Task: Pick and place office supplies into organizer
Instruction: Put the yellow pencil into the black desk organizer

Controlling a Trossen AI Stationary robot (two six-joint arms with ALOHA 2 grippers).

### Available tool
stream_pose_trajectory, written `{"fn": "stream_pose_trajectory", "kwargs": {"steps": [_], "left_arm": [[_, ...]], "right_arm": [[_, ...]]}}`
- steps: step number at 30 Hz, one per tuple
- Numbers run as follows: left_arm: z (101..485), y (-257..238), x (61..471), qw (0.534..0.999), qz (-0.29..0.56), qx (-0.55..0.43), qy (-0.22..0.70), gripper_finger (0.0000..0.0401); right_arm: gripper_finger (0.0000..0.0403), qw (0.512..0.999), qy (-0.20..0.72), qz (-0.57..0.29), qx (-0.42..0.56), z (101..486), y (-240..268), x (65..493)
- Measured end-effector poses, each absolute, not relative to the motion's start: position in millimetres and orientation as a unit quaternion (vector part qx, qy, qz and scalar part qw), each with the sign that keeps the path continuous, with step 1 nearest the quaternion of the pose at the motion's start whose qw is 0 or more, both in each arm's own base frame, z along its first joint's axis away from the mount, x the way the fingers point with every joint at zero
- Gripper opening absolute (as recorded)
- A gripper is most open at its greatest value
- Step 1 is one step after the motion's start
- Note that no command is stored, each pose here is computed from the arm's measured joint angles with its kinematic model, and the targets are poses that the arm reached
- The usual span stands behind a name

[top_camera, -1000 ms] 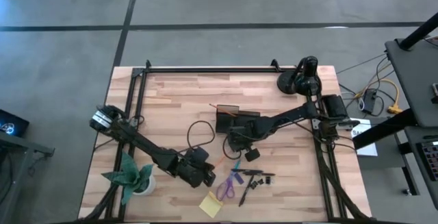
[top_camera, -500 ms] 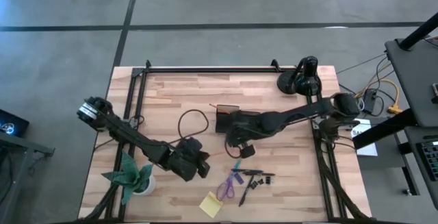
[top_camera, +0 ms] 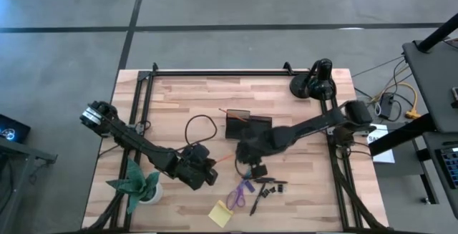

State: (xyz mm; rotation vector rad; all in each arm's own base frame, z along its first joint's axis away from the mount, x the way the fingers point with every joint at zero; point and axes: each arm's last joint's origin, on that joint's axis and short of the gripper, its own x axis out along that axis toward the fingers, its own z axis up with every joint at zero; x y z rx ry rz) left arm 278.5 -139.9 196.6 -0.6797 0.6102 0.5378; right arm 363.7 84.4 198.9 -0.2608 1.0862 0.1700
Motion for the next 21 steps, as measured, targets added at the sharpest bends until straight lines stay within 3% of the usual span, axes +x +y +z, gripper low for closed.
{"fn": "stream_pose_trajectory", "kwargs": {"steps": [10,21], "left_arm": [[198,-140,279,0.863,0.253,-0.33,0.286,0.0024],[198,-140,279,0.863,0.253,-0.33,0.286,0.0024]], "right_arm": [[0.0171,0.861,0.474,0.042,-0.179,189,94,387],[0.0181,0.849,0.488,0.061,-0.191,159,98,399]]}}
